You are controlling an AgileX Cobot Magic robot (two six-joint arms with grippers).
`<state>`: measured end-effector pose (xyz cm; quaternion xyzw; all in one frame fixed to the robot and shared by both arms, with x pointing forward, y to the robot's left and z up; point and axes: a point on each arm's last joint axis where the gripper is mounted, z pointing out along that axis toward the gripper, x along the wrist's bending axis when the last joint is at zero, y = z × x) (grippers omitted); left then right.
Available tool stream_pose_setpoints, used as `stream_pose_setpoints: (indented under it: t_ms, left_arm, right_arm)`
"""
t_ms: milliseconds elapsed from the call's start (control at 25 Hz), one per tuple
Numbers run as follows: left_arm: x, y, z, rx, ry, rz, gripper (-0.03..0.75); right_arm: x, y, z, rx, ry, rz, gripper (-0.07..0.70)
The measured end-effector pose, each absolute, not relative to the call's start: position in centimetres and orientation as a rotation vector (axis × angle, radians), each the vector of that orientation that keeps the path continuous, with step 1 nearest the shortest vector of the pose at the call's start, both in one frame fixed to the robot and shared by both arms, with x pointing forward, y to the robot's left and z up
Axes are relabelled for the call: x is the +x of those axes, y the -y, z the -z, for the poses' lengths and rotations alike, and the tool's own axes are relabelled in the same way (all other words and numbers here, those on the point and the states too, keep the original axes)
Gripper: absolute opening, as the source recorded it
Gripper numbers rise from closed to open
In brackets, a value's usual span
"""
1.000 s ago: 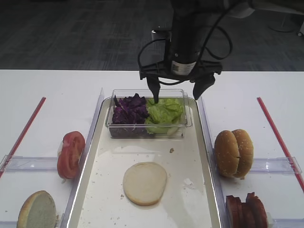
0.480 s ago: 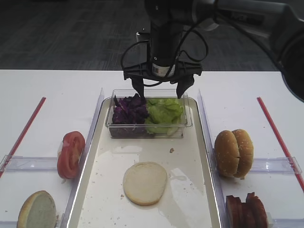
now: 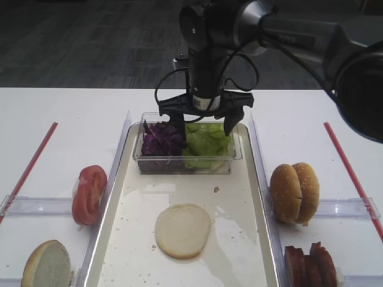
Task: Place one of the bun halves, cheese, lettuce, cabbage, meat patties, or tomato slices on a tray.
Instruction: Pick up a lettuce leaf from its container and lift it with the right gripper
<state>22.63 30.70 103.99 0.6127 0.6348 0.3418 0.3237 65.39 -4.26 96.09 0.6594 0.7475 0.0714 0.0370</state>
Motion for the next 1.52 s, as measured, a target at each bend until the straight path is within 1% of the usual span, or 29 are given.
stream_pose_setpoints:
  t_ms: [240, 480, 720, 800, 920, 1040, 1320, 1520]
  left_arm:
    - [22.6, -30.7, -104.0, 1.607, -1.666, -0.898, 0.689]
    - [22.6, -30.7, -104.0, 1.607, -1.666, -0.898, 0.689]
    - [22.6, -30.7, -104.0, 1.607, -1.666, -0.898, 0.689]
    - [22.6, -30.7, -104.0, 1.607, -1.666, -0.898, 0.689]
    - [22.6, -30.7, -104.0, 1.607, -1.666, -0.898, 0.689]
    - [22.6, -30.7, -104.0, 1.607, -1.666, -0.898, 0.689]
    - [22.6, -30.7, -104.0, 1.607, -1.666, -0.898, 0.689]
    - [22.6, -30.7, -104.0, 1.607, -1.666, -0.898, 0.689]
  right_arm:
    - [65.5, 4.4, -95.7, 2.007, -2.289, -0.197, 0.627]
    - [65.7, 4.4, -94.4, 1.99, -2.299, -0.15, 0.582]
    - [65.8, 4.2, -93.3, 1.984, -2.31, -0.131, 0.577]
    - [65.8, 4.2, -93.2, 1.982, -2.313, -0.128, 0.559]
    - [65.8, 4.2, -93.2, 1.975, -2.319, -0.127, 0.493]
    - [65.9, 4.3, -93.2, 1.964, -2.323, -0.125, 0.452]
    - [65.9, 4.2, -93.4, 1.958, -2.323, -0.135, 0.441]
    - [66.4, 3.8, -94.8, 1.943, -2.31, -0.207, 0.421]
